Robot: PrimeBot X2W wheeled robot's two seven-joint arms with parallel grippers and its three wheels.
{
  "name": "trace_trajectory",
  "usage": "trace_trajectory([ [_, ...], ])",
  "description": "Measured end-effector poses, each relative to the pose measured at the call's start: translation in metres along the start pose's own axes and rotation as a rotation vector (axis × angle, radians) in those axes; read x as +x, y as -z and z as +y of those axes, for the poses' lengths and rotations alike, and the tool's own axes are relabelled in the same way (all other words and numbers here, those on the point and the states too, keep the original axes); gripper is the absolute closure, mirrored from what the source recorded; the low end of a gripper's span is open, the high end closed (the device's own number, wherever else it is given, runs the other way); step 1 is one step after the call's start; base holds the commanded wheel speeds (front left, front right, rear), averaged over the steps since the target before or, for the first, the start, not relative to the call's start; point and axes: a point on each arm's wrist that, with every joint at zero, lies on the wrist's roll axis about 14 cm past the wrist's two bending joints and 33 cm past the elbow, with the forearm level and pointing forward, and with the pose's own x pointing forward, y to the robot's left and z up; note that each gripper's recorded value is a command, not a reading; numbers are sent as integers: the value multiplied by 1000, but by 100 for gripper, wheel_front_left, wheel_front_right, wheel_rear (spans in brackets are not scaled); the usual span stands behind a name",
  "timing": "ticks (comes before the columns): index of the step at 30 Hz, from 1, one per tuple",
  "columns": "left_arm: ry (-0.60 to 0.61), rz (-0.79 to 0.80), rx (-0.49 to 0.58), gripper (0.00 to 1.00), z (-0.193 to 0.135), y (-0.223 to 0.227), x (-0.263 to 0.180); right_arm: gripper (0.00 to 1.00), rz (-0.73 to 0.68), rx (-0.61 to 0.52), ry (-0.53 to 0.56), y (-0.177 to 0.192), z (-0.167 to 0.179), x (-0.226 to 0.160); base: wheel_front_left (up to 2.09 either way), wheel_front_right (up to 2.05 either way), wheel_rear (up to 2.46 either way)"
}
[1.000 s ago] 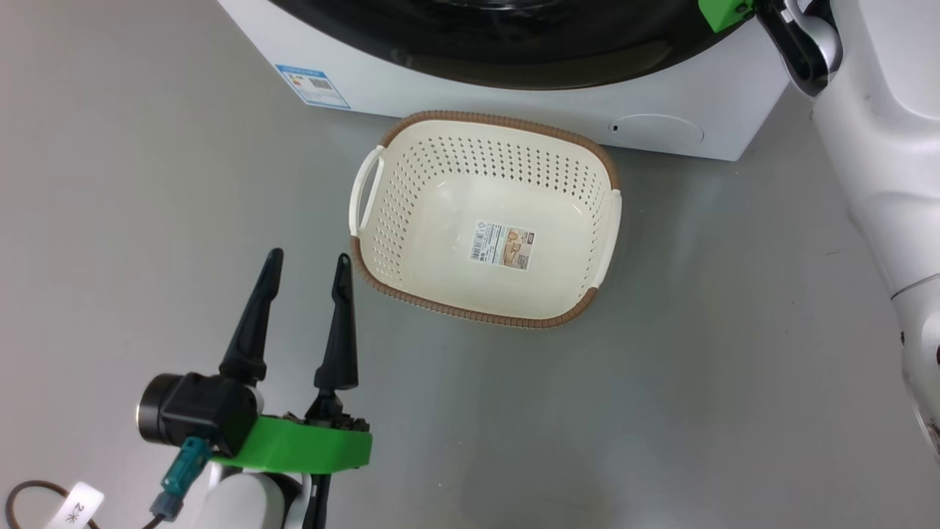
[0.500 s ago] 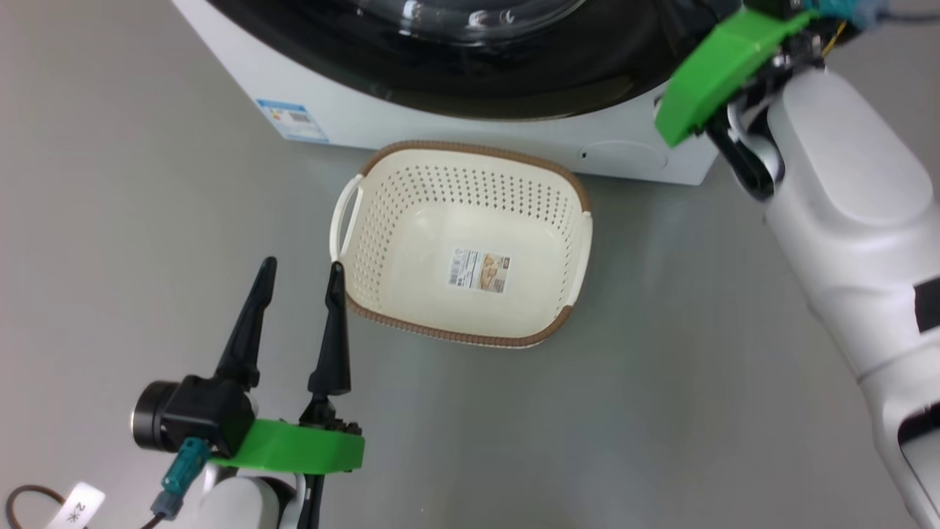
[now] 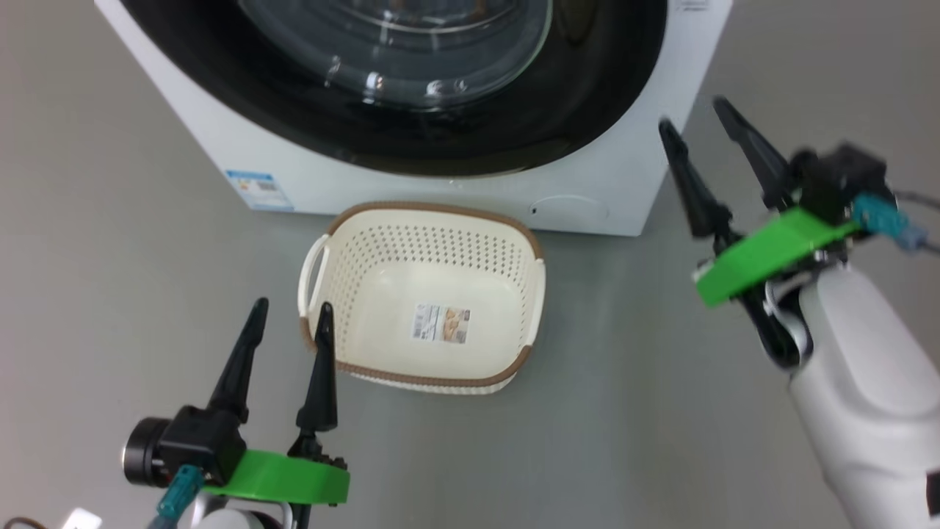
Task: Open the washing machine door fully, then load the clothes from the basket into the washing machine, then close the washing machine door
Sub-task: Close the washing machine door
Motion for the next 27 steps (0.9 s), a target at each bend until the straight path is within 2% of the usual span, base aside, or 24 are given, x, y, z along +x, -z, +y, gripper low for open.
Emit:
trace_trajectory([
  [13,70,-8,3,0,-17,-10,-13,0,44,-23,223,-1,-29,-107,0,0,0],
  [19,90,2,-6,0,-23,-11,-24,0,79,-13,296,1,-25,-152,0,0,0],
  [27,109,10,-20,0,-28,-12,-34,0,84,-18,356,-11,-21,-191,0,0,0],
])
